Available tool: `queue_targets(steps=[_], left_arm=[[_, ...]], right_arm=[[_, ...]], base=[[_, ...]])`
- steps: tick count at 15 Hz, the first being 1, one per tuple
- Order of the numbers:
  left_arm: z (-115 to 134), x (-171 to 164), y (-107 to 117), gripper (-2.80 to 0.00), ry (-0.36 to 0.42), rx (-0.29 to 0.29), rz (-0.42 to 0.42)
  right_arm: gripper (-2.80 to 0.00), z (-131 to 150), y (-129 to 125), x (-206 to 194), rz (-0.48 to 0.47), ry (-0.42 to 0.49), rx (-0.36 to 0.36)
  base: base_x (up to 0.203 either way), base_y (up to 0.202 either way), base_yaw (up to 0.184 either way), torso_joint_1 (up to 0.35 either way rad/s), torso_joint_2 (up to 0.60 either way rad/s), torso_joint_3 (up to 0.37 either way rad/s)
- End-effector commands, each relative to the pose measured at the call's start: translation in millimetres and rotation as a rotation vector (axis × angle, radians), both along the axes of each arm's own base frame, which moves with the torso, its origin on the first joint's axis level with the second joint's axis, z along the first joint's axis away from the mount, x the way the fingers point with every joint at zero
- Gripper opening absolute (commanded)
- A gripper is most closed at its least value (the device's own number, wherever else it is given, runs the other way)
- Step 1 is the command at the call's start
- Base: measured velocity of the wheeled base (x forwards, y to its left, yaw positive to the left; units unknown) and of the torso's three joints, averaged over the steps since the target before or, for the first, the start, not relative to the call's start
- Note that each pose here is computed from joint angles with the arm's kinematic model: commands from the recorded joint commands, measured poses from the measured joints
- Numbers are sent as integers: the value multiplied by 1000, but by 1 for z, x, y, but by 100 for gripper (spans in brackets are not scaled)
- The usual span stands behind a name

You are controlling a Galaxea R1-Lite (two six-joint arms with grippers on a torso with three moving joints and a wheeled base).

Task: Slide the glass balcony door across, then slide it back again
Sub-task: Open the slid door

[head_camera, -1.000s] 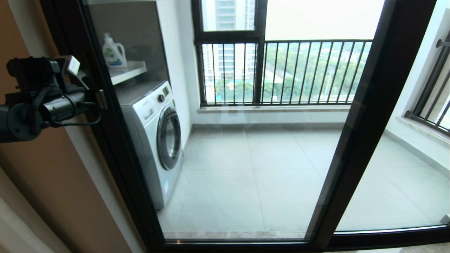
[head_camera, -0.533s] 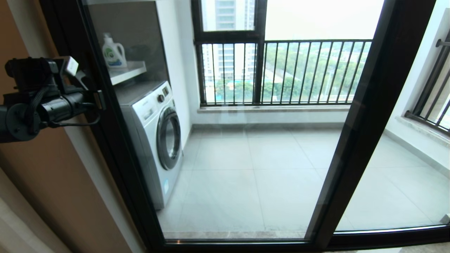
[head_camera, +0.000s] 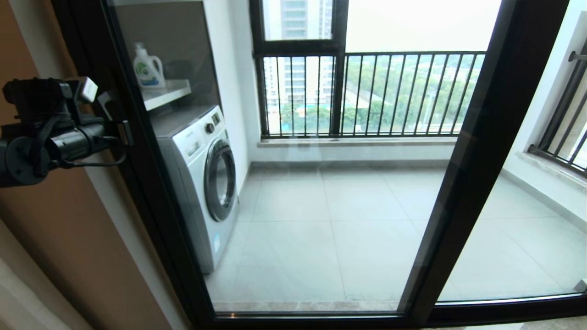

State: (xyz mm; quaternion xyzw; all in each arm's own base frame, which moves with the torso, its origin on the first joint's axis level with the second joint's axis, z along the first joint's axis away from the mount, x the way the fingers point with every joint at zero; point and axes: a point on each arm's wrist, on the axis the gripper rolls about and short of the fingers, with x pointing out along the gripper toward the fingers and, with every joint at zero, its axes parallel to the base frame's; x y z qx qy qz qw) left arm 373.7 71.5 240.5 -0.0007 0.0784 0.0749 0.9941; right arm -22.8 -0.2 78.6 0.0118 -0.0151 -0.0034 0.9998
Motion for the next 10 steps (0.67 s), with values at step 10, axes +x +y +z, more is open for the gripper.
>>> queue_targets(steps=[10], left_arm=[[4, -5, 9, -280, -9, 20, 23]], right_arm=[[-280, -3, 0, 1, 1, 12, 0]], base=[[0, 0, 0, 0, 0, 0]])
